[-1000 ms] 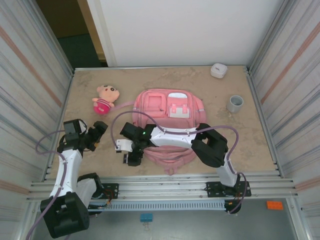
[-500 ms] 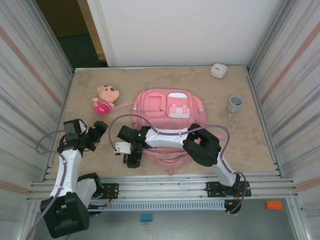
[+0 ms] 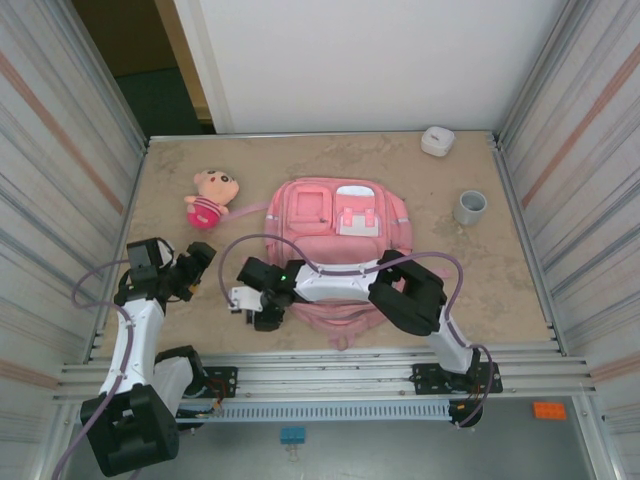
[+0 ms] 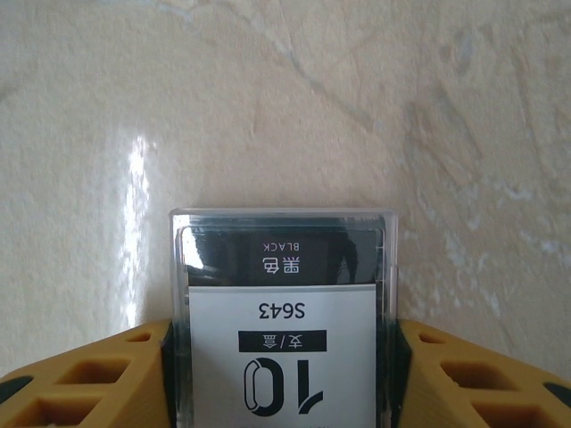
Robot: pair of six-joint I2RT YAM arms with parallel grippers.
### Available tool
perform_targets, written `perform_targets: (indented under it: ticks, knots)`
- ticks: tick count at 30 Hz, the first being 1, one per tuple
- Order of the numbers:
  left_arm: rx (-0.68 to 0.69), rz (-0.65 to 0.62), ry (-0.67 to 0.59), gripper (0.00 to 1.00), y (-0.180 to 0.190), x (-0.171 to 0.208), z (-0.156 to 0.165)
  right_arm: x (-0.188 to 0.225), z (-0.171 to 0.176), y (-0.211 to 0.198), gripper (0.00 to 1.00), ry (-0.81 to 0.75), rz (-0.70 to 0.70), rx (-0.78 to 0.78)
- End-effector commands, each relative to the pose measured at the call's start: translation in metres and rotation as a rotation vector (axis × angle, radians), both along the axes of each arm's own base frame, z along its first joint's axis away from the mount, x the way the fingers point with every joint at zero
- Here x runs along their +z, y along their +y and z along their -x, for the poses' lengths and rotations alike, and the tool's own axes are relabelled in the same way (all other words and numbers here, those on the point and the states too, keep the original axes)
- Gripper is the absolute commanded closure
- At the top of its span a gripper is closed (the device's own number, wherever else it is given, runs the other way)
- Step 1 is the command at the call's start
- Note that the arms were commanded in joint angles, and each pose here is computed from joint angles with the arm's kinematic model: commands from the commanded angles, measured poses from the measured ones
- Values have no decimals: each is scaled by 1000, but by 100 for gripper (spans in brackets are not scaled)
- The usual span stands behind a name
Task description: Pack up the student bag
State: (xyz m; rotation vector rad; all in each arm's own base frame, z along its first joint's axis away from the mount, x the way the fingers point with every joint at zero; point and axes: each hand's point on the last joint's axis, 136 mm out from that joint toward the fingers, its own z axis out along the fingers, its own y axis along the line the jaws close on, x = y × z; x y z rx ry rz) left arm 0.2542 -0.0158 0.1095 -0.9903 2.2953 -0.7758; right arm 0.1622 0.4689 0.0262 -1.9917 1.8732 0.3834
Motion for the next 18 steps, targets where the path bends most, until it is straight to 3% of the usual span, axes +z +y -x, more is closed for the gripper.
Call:
perform_targets:
  ticks: [1, 6, 9, 13, 18]
  knots:
    - [-20, 5, -54, 13, -2, 16, -6, 36, -1, -2, 53, -56, -79, 13]
    - [-80, 1, -118, 13, -9, 29, -10, 84, -6, -11, 53, -35, -219, -49]
    - [-179, -75, -195, 14, -18, 47, -16, 115, -12, -26, 52, -26, -323, -107]
    - [-417, -292, -335, 14, -51, 76, -26, 156, -24, -57, 52, -28, -463, -217]
    - [-815, -527, -592, 14, -120, 104, -32, 188, -42, -113, 53, -28, -590, -380]
